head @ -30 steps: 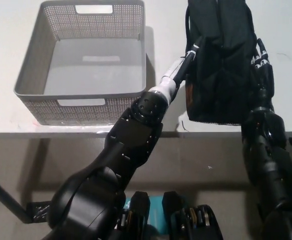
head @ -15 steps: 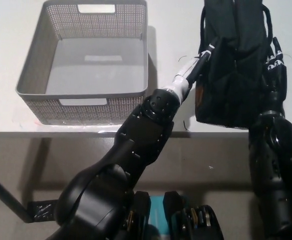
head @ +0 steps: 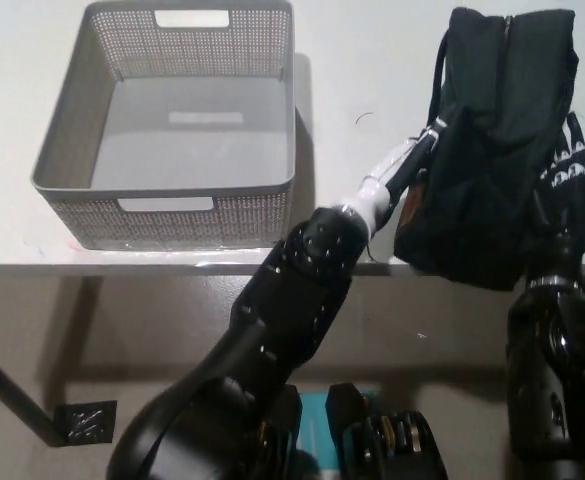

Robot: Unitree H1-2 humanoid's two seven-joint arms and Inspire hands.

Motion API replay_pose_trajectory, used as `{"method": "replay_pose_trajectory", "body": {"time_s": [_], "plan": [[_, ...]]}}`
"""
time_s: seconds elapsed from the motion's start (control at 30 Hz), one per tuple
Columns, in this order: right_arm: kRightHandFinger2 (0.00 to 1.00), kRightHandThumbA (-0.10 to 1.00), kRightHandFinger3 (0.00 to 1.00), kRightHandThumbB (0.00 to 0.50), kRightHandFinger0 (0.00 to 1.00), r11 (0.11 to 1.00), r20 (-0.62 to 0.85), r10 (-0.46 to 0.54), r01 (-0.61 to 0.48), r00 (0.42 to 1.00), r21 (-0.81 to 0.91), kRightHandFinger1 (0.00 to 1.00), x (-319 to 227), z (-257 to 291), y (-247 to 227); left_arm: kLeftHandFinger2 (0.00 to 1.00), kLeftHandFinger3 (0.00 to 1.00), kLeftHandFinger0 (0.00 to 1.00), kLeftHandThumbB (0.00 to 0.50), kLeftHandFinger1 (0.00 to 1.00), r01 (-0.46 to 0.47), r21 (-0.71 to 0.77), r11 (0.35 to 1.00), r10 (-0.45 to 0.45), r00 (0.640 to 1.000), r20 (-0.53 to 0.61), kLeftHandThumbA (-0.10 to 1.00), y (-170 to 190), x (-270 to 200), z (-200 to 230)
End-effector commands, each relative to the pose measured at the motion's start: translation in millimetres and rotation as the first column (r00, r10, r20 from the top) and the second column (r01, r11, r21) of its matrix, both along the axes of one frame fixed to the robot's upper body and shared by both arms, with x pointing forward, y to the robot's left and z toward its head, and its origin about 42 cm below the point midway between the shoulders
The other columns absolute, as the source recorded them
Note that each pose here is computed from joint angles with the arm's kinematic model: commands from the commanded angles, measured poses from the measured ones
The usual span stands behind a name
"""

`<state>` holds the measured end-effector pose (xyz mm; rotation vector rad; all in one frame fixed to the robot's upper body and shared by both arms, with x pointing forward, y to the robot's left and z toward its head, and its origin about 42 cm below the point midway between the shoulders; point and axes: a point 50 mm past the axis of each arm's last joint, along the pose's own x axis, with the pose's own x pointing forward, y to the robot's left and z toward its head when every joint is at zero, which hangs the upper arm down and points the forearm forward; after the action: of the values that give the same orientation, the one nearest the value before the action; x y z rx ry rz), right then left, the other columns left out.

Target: Use both hands to pick up a lunch bag on the right hand side and place it into a container on the left hand side

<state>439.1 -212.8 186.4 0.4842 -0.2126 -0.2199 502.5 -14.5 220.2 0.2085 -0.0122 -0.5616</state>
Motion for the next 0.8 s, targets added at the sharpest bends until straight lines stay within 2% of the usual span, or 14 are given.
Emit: {"method": "replay_pose_trajectory", "body": {"time_s": [0.0,0.07,0.2,0.33,0.47,0.5,0.57,0.63,0.7,0.77], "plan": [[1.00,1.00,1.00,0.030,1.00,0.982,-0.036,0.188,-0.189,0.981,-0.017,1.00,15,20,59,1.00,1.00,1.00,0.294,1.00,0.127,0.038,0.991,-0.125,0.991,-0.043,1.00,-36,-12,18],[1.00,1.00,1.00,0.024,1.00,0.982,-0.025,0.187,-0.188,0.982,-0.013,1.00,16,24,60,1.00,1.00,1.00,0.292,1.00,0.130,0.035,0.991,-0.129,0.991,-0.031,1.00,-35,-12,24],[1.00,1.00,1.00,0.064,1.00,0.983,-0.013,0.182,-0.183,0.983,-0.027,1.00,17,38,62,1.00,1.00,1.00,0.274,1.00,0.112,0.046,0.993,-0.113,0.994,0.010,1.00,-33,-12,38],[1.00,1.00,1.00,0.088,1.00,0.982,0.002,0.186,-0.186,0.982,-0.013,1.00,22,55,68,1.00,1.00,1.00,0.292,1.00,0.119,0.036,0.992,-0.121,0.992,0.043,1.00,-29,-7,54],[1.00,1.00,1.00,0.063,1.00,0.982,0.051,0.187,-0.185,0.981,-0.033,1.00,33,81,76,1.00,1.00,1.00,0.305,1.00,0.098,-0.008,0.995,-0.097,0.992,0.080,1.00,-23,0,77],[1.00,1.00,1.00,0.038,1.00,0.982,0.069,0.184,-0.181,0.981,-0.048,1.00,36,89,77,1.00,1.00,1.00,0.287,1.00,0.095,-0.018,0.995,-0.093,0.991,0.098,1.00,-21,2,84],[1.00,1.00,1.00,0.036,1.00,0.981,0.113,0.190,-0.184,0.975,-0.065,1.00,43,106,81,1.00,1.00,1.00,0.299,1.00,0.089,-0.042,0.995,-0.084,0.991,0.107,1.00,-17,5,102],[1.00,1.00,1.00,0.050,1.00,0.980,0.146,0.197,-0.189,0.969,-0.066,1.00,46,126,86,1.00,1.00,1.00,0.306,1.00,0.071,-0.043,0.997,-0.064,0.988,0.142,1.00,-11,6,120],[1.00,1.00,1.00,0.100,1.00,0.978,0.138,0.193,-0.178,0.972,-0.114,1.00,46,148,91,1.00,1.00,1.00,0.308,1.00,0.062,-0.050,0.997,-0.052,0.980,0.191,1.00,-6,6,141],[1.00,1.00,1.00,0.101,1.00,0.977,0.147,0.193,-0.175,0.970,-0.126,1.00,48,164,96,1.00,1.00,1.00,0.313,1.00,0.064,-0.053,0.997,-0.051,0.974,0.220,1.00,-1,8,157]]}}
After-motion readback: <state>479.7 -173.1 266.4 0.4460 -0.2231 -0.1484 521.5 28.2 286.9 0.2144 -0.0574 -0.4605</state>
